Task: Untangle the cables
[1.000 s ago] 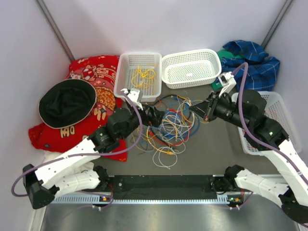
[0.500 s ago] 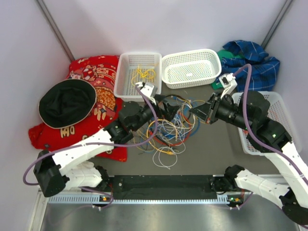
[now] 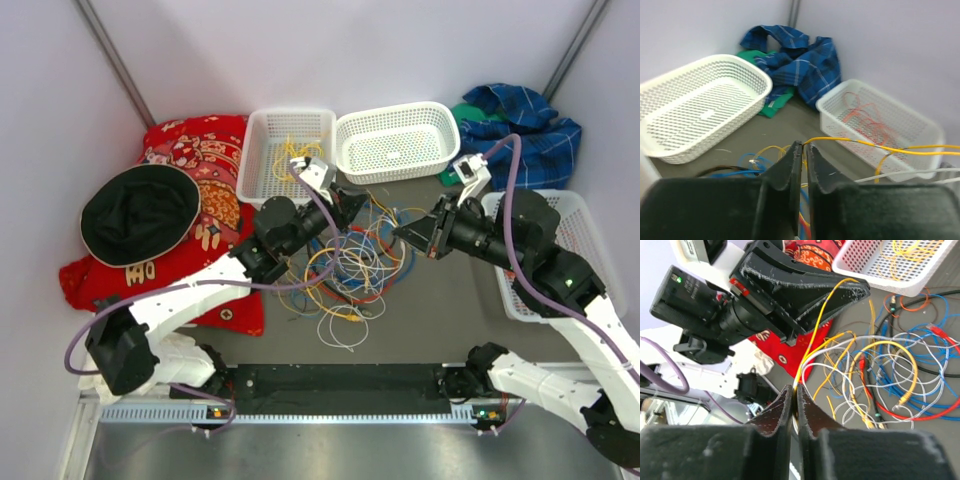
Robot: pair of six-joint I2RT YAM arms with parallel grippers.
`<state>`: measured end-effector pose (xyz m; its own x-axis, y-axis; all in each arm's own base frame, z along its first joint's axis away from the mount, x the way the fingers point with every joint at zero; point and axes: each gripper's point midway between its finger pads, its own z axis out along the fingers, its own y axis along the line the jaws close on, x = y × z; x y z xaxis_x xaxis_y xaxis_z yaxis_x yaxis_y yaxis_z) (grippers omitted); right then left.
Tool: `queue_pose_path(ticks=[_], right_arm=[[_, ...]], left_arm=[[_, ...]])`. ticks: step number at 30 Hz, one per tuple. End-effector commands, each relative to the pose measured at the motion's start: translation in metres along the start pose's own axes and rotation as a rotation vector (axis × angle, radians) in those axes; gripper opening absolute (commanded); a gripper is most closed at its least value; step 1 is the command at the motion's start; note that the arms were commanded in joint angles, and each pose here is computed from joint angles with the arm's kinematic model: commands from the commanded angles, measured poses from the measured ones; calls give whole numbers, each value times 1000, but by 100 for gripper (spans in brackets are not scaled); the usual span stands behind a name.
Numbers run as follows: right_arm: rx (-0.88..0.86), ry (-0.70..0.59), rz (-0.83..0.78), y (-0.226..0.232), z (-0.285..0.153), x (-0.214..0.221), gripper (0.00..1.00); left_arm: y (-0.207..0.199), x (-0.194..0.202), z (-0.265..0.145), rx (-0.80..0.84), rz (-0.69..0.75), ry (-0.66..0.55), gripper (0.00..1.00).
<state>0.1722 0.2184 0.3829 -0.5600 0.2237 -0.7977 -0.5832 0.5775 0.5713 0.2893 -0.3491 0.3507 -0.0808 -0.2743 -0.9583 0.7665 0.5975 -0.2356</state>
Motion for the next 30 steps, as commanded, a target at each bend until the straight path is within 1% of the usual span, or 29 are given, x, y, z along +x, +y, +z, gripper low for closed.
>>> queue_pose_path(ticks=[1, 2, 3, 4, 5, 7, 8, 9, 10, 12, 13, 15, 16, 17, 20, 22, 23, 24, 25, 28, 30], right_arm=[[-2, -36, -16, 2, -8, -6, 49], [11, -41, -20, 0, -9, -7, 64], [41, -53, -22, -5, -10, -10, 77], [64, -57, -24, -9, -13, -9, 93], [85, -61, -23, -13, -14, -9, 99], [139, -87, -24, -22, -18, -11, 99], [155, -94, -27, -25, -23, -10, 99], [190, -115, -25, -32, -26, -12, 99], [206, -119, -28, -35, -28, -11, 99], [232, -129, -30, -41, -33, -9, 99], [254, -140, -35, -46, -35, -10, 99], [277, -138, -35, -51, -37, -6, 99], [286, -141, -39, -53, -38, -6, 99], [293, -141, -39, -55, -39, -6, 99], [324, -152, -43, -60, -41, -7, 99], [325, -157, -51, -61, -39, -8, 99], [323, -157, -52, -62, -38, -7, 99], [315, -155, -54, -61, -36, -7, 99], [311, -153, -62, -62, -31, -7, 99], [291, -120, -57, -64, -18, 2, 99], [221, -115, -54, -57, -4, 5, 99]], left_arm=[[-21, -43, 7, 101, 25, -105, 0], [-21, -50, 6, 95, 27, -109, 0], [-16, -55, 6, 69, 25, -115, 0], [-12, -59, 6, 50, 19, -115, 0], [-11, -76, 8, 37, 17, -134, 0], [6, -83, 9, -11, -7, -102, 0], [7, -103, 12, -15, -15, -127, 0], [20, -105, 11, -43, -37, -103, 0], [22, -124, 12, -45, -45, -129, 0], [44, -130, 14, -89, -73, -121, 0], [48, -145, 13, -101, -78, -147, 0], [75, -154, 16, -156, -107, -154, 0], [80, -169, 16, -167, -115, -163, 0], [94, -164, 24, -192, -129, -143, 0], [134, -186, 29, -276, -154, -152, 0], [133, -210, 33, -254, -159, -176, 0], [136, -205, 40, -237, -164, -149, 0], [133, -210, 41, -222, -161, -152, 0], [125, -224, 41, -197, -155, -174, 0], [109, -235, 41, -135, -184, -186, 0], [90, -240, 38, -59, -227, -189, 0]])
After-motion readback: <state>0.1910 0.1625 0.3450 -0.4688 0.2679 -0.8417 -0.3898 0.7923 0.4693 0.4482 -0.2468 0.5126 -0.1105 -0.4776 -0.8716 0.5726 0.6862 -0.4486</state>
